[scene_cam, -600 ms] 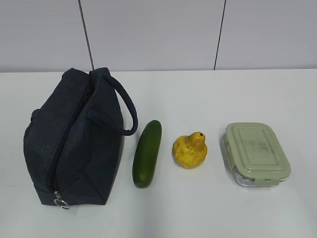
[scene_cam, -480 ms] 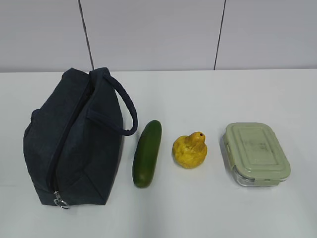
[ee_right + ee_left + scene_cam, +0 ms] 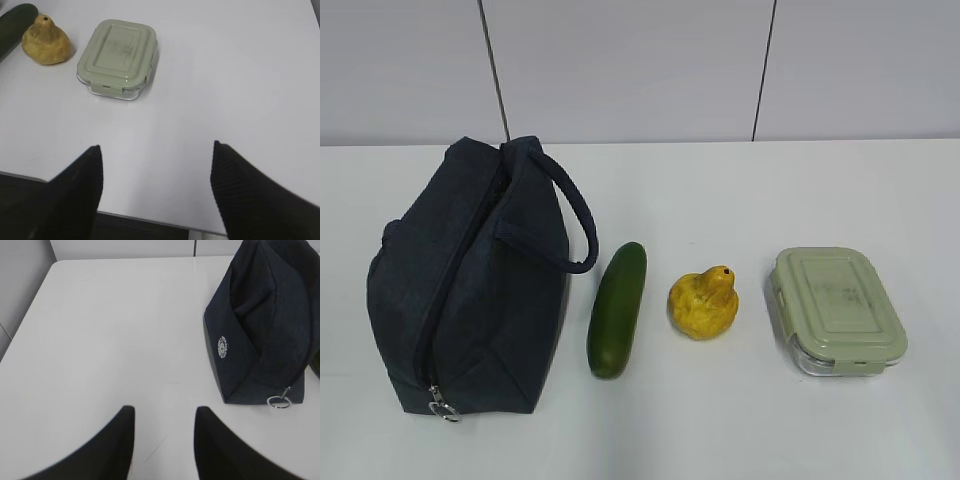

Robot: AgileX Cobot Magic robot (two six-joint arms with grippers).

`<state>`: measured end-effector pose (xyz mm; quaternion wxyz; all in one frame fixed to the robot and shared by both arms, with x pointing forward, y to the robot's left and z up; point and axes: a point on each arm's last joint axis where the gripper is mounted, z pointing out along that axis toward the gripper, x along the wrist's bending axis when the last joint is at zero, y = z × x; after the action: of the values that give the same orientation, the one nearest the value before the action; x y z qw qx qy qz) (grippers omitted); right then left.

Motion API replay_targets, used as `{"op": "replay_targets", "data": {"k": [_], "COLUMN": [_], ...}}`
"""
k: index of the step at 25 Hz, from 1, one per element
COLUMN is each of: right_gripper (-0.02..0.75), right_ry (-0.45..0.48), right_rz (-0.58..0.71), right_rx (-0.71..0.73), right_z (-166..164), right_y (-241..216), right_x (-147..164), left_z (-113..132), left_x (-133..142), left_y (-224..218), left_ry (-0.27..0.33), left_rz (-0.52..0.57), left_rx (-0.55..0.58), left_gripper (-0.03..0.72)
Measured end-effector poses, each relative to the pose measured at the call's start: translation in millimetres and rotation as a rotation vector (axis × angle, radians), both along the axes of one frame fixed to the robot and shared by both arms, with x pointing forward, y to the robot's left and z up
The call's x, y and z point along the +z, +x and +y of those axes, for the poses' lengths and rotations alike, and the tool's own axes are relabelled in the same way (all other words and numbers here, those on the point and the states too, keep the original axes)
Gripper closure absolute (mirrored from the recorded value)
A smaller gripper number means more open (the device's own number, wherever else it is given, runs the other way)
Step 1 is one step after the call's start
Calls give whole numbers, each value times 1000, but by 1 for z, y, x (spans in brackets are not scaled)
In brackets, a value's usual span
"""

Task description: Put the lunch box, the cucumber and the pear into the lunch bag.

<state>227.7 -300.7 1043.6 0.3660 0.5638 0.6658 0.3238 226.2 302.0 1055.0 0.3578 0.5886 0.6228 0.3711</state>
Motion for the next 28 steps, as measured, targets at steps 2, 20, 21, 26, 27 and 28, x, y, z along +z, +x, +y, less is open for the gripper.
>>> {"op": "replay_targets", "data": {"k": [2, 20, 21, 26, 27, 28], "right_gripper": [209, 209, 209, 209, 209, 209], "right_ry": [21, 80, 75, 63, 62, 60], "right_rz": [-2, 127, 146, 239, 259, 275], "right_rx": [-26, -144, -145, -148, -150, -151], "right_z": [-1, -1, 0, 2, 3, 3], "right_y": [0, 130, 141, 196, 207, 216], "right_x": [0, 76, 78, 83, 82, 80], "left_z": [0, 0, 0, 0, 0, 0], "left_x": [0, 0, 0, 0, 0, 0], "left_y": [0, 0, 0, 0, 0, 0], "left_ry": [0, 0, 0, 0, 0, 0], "left_rz": [0, 0, 0, 0, 0, 0], "left_rx": [0, 0, 0, 0, 0, 0], "left_gripper": [446, 446, 446, 446, 446, 446]}}
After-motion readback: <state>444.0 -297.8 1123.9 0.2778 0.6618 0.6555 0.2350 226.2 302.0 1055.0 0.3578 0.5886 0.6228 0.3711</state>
